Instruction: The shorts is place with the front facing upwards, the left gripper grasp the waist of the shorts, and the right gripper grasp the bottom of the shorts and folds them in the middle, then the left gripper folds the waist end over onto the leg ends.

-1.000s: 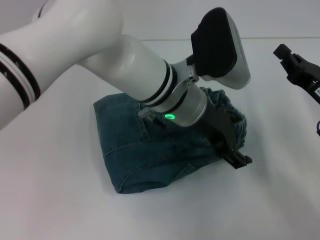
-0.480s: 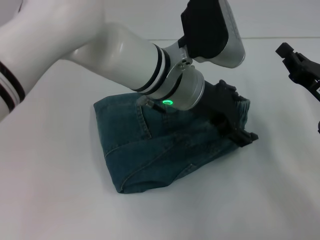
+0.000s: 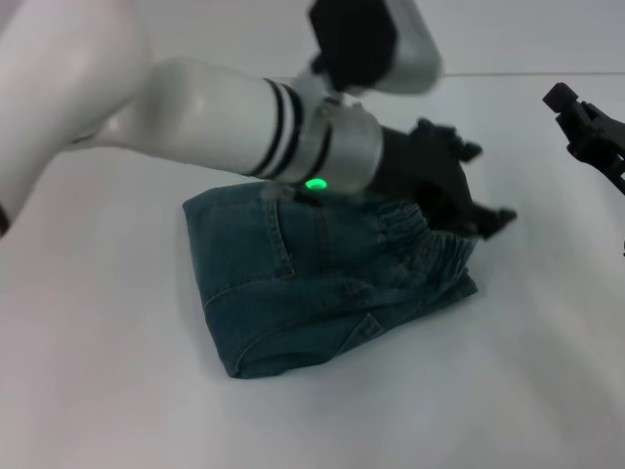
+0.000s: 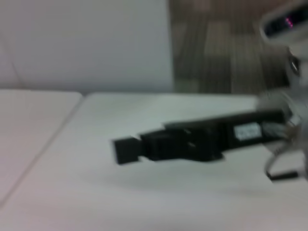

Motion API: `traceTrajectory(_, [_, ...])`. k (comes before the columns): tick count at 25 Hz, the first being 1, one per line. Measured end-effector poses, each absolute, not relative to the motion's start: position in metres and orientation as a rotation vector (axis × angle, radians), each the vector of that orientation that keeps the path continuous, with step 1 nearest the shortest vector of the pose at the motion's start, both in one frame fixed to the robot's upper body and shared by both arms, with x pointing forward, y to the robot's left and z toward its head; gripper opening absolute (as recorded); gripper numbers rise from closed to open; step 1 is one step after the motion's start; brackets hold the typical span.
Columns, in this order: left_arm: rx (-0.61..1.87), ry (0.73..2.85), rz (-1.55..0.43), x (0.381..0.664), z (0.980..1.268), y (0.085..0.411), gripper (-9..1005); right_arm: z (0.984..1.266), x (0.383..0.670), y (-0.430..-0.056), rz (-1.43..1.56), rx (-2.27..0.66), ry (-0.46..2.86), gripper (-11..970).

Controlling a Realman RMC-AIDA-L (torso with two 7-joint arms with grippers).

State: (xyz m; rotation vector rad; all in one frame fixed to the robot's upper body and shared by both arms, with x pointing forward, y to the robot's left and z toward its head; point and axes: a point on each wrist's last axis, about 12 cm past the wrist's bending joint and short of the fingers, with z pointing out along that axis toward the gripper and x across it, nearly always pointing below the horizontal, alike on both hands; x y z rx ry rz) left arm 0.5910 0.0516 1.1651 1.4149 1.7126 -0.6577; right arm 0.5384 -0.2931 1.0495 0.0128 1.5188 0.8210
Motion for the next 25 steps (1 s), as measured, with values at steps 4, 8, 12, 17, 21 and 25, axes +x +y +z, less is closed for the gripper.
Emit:
traceTrajectory(4, [1.204, 1.693, -0.771, 0.595, 1.17, 0.078, 859, 1.05, 0.539, -0.294, 0.824, 0.009, 1.52, 12])
traceTrajectory(8, [0.992, 1.681, -0.923, 0.596, 1.168, 0.116, 859, 1.054, 0.539, -0.296, 0.847, -0.001, 1.505, 11])
traceTrajectory(12, [0.807, 1.685, -1.084, 0.588, 1.157, 0.169, 859, 1.064, 0.538, -0.301, 0.901, -0.05, 1.485, 24])
traceTrajectory(17, [0.7, 1.755, -1.188, 0.563, 1.133, 0.248, 859, 1.084, 0.539, -0.307, 1.001, -0.213, 1.523, 108])
traceTrajectory(21, [0.716, 1.867, -1.193, 0.536, 1.117, 0.288, 859, 1.106, 0.542, -0.305, 1.091, -0.47, 1.637, 231])
traceTrajectory(25, [0.673, 1.894, -1.148, 0.505, 1.108, 0.315, 859, 1.115, 0.537, -0.303, 1.063, -0.69, 1.745, 421])
